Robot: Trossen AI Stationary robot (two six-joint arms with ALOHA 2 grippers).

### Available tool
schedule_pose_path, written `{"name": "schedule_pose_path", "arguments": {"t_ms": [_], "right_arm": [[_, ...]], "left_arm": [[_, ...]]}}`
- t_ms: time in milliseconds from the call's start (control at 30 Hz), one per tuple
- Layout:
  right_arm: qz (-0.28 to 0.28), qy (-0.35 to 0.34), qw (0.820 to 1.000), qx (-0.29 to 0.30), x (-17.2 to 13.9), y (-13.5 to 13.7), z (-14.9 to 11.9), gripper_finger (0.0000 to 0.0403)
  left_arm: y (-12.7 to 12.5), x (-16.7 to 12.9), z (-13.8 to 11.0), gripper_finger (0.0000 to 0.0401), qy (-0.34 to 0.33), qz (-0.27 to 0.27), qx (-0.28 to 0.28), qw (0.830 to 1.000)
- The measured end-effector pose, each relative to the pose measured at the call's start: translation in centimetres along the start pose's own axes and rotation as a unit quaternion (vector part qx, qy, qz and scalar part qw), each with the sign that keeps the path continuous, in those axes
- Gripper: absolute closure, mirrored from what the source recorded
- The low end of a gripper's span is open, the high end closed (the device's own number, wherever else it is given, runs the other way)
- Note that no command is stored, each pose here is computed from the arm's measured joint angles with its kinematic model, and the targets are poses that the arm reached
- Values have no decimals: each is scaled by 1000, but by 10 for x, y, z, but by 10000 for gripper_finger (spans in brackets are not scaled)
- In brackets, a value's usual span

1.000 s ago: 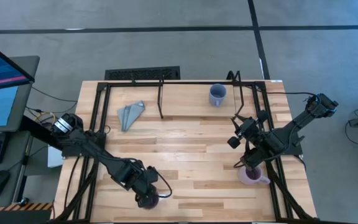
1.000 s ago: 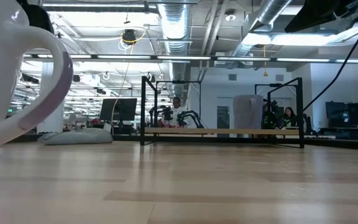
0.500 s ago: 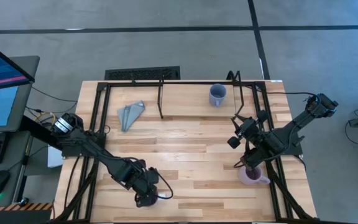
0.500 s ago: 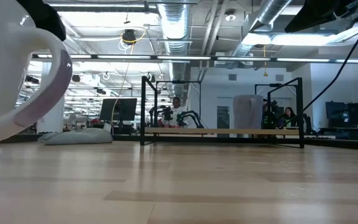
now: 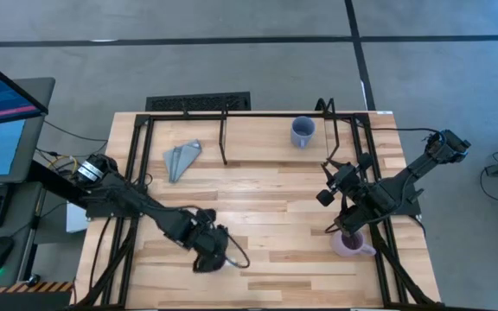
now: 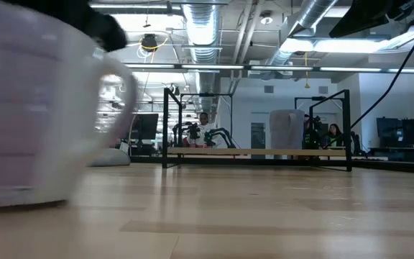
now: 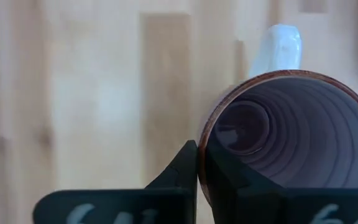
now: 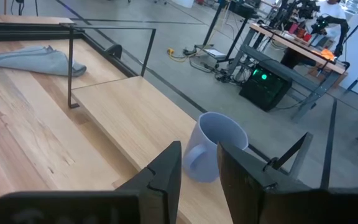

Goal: Stack small to large cups/mugs on shelf
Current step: Put the left purple cup on the shelf

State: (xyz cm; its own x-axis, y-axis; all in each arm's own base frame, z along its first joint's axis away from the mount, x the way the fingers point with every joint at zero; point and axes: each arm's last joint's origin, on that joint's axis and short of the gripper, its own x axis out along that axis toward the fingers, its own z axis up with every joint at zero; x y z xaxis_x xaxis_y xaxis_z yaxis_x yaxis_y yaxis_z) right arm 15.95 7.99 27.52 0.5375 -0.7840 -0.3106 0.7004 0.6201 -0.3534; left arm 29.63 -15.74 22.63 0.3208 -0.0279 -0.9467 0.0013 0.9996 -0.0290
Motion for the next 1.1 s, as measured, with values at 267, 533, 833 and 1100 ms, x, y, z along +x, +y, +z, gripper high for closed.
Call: {"name": "schedule_pose_path", "arguments": {"t_ms": [267, 533, 833, 1100], "right_arm": [[2, 0, 1000, 6, 0, 1, 0, 278], [2, 0, 1000, 6, 0, 1, 0, 278], [3, 0, 1000, 8, 0, 1, 0, 278], [3, 0, 1000, 18, 0, 1, 0, 278]], "left_arm": [[49, 5, 20, 400, -3, 46, 88, 995], [104, 8, 38, 400, -4, 73, 186, 980], [147, 4, 59, 401, -58, 94, 287, 951], [154, 4, 62, 401, -88, 43, 347, 933]]}}
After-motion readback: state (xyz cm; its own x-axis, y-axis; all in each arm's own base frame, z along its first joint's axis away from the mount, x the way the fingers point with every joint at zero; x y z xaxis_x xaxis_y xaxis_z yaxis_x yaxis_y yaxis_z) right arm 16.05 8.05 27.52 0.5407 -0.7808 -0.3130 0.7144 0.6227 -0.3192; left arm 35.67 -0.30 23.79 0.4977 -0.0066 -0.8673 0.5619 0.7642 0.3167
